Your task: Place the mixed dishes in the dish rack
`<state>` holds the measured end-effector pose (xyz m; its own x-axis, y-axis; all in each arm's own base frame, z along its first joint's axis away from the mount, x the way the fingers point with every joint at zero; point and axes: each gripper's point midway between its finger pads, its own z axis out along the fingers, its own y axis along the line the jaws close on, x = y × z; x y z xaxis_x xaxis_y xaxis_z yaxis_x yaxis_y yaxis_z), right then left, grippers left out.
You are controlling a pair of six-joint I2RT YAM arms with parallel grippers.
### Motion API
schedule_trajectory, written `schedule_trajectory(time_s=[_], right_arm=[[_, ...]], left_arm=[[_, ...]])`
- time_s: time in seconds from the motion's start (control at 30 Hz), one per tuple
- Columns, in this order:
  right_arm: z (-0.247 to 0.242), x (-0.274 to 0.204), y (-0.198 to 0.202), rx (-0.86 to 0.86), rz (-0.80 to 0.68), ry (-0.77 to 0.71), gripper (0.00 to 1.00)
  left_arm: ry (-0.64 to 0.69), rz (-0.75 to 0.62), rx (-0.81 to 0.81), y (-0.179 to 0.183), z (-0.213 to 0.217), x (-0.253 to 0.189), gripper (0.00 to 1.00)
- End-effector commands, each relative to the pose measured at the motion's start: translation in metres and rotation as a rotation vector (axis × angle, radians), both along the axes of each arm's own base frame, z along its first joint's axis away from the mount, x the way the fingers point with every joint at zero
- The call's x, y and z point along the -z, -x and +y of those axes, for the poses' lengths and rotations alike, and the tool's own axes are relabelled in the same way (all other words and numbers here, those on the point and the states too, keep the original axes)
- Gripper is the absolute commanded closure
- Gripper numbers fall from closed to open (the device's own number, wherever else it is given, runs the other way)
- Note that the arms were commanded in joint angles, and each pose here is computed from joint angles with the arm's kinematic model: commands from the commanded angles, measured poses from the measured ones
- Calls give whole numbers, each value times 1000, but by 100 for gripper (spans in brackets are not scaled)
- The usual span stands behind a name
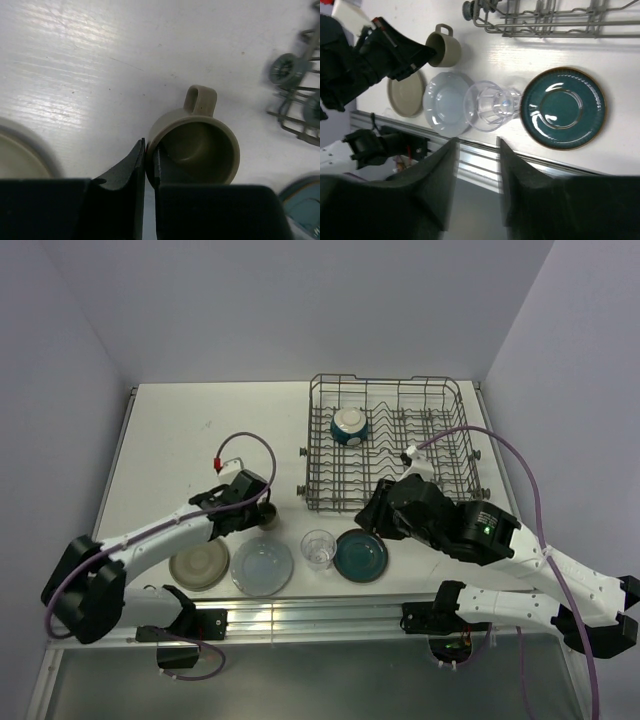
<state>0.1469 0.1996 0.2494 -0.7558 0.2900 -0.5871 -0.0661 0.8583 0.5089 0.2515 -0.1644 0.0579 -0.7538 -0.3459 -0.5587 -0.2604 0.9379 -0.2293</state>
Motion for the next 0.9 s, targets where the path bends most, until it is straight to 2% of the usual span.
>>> schedule_trajectory(time_s=[0.0, 0.1, 0.13, 0.2, 0.33, 0.4, 0.43, 0.5, 0.53, 0.63, 0.87], right_arm=[[9, -6, -1, -18, -24, -53, 41], [25, -14, 3, -81, -37, -144, 21], [29, -15, 4, -100, -37, -167, 18], [48, -26, 11, -196, -46, -268, 13], [77, -49, 22, -353, -65, -441, 12], [88, -63, 24, -402, -89, -513, 12], [93, -68, 31, -450, -84, -541, 12], [100, -84, 33, -487, -117, -610, 12], [102, -89, 38, -514, -117, -642, 12], [103, -109, 42, -544, -172, -718, 11], [100, -120, 42, -551, -214, -724, 11]], left_arm=[[80, -124, 15, -3, 1, -57, 100], [190, -237, 47, 6, 1, -118, 100], [259, -307, 72, 12, 1, -147, 100], [399, -389, 173, 24, -16, -188, 100], [703, -544, 404, 61, -46, -258, 100], [809, -542, 476, 74, -60, -263, 100], [896, -587, 564, 86, -69, -283, 100], [977, -555, 602, 93, -78, -280, 100], [1036, -594, 660, 100, -83, -294, 100], [1155, -539, 695, 110, -92, -292, 100], [1298, -566, 757, 123, -93, -303, 100]])
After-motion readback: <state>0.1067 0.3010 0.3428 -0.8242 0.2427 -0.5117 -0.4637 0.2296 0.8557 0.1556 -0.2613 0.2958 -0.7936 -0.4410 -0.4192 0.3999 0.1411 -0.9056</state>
